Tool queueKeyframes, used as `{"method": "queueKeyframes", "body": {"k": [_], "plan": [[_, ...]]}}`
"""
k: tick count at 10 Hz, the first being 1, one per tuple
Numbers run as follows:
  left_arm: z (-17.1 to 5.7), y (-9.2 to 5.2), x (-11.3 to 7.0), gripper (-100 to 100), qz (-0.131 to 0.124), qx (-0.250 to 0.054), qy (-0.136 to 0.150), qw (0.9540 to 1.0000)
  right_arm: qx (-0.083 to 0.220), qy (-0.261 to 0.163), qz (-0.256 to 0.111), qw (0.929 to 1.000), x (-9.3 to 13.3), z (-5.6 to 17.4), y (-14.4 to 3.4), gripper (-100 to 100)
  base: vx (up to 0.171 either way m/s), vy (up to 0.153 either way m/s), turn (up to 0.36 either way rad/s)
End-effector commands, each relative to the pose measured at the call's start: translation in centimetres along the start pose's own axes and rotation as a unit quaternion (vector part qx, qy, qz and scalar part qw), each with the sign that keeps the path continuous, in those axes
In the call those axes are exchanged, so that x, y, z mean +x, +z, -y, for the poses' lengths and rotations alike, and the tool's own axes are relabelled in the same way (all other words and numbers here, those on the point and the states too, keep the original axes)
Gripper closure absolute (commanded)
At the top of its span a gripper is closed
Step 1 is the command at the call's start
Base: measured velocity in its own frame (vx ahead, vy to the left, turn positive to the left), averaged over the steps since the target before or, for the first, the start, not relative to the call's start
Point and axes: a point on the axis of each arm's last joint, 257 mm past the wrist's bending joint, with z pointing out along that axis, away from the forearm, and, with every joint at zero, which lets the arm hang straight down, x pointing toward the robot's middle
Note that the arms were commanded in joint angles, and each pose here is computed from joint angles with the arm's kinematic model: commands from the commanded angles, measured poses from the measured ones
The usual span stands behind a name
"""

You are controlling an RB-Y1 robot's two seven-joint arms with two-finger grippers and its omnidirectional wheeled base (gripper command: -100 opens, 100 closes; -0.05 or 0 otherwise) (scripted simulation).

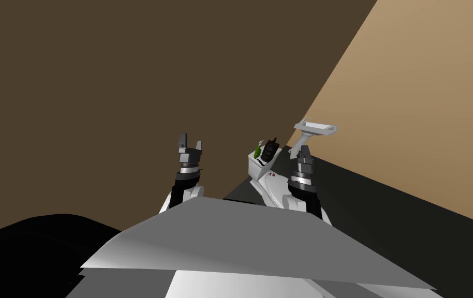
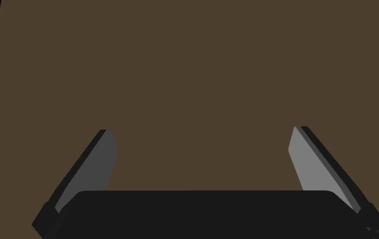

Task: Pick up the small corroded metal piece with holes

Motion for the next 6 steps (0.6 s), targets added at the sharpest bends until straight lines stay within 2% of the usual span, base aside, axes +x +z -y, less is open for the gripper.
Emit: {"method": "queueKeyframes", "body": {"k": [1, 4, 6], "plan": [[0.0, 0.0, 0.0, 0, 0.000, 0.000, 0.000, 1.0000, 0.003, -0.028, -0.027, 0.9993, 0.9, 0.5, 0.0, -100, -0.046, -0.042, 0.001], [0.0, 0.0, 0.0, 0, 0.000, 0.000, 0.000, 1.0000, 0.011, -0.081, -0.064, 0.9946, 2.5, 1.9, -0.1, -100, -0.049, -0.077, 0.005], [0.0, 0.0, 0.0, 0, 0.000, 0.000, 0.000, 1.0000, 0.018, -0.124, -0.088, 0.9882, 3.8, 3.2, -0.2, -100, -0.033, -0.071, 0.001]]}}
